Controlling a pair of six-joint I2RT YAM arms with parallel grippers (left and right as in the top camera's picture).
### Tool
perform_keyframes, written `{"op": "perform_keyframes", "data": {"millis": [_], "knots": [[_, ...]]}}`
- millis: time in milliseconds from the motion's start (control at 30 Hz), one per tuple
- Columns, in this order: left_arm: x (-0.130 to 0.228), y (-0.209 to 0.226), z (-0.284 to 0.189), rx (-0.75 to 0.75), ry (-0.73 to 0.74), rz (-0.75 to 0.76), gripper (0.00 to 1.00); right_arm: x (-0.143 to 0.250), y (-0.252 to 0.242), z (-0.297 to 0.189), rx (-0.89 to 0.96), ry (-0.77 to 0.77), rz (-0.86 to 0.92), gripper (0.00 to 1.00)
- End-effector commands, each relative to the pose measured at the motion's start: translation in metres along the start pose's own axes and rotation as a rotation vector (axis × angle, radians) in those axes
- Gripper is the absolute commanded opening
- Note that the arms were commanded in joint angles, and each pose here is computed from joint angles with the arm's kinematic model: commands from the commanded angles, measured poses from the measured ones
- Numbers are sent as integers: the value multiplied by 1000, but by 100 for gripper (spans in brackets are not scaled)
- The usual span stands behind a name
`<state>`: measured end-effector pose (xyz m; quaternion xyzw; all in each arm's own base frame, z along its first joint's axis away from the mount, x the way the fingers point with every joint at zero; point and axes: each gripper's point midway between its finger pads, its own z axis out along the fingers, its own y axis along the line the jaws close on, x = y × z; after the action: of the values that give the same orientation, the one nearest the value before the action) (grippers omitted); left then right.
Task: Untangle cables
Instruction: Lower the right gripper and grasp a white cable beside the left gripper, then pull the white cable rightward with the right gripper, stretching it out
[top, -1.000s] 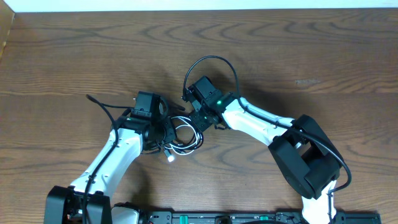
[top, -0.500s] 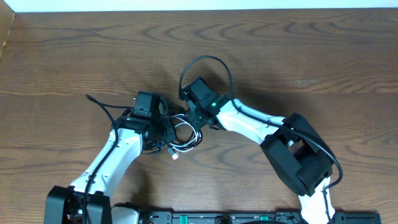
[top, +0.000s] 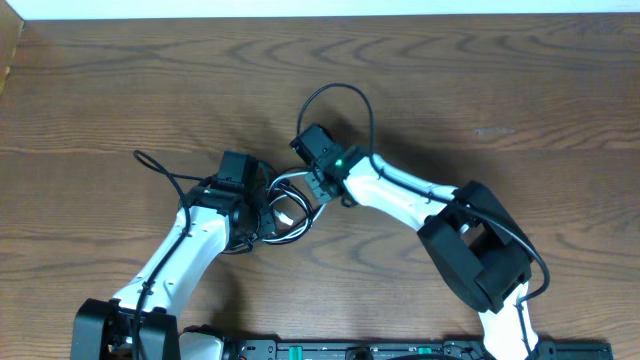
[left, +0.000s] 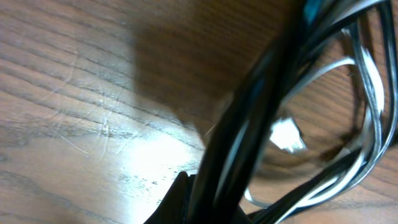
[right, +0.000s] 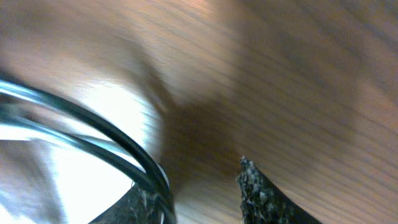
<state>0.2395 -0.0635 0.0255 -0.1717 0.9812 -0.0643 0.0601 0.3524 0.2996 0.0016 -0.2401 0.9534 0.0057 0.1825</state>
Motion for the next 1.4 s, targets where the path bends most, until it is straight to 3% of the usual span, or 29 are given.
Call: {"op": "perform_keyframes", "data": {"millis": [0, 100, 600, 867, 1100, 1200, 1367], "knots": [[0, 11, 2, -59, -5, 8, 8, 21, -75, 13, 341, 84, 17, 38], [0, 11, 2, -59, -5, 8, 8, 27, -97, 8, 428, 115, 8, 42], [0, 11, 2, -59, -5, 0, 8, 63, -194, 6, 503, 279, 216, 48], [0, 11, 2, -59, -5, -3, 8, 81, -203, 19, 285, 346, 391, 49], [0, 11, 2, -58, -5, -3, 8, 84, -205, 21, 239, 355, 428, 52], [0, 11, 2, -58, -5, -3, 8, 84, -204, 21, 239, 354, 425, 59], [0, 11, 2, -59, -5, -3, 8, 87, -216, 17, 302, 369, 361, 88]]}}
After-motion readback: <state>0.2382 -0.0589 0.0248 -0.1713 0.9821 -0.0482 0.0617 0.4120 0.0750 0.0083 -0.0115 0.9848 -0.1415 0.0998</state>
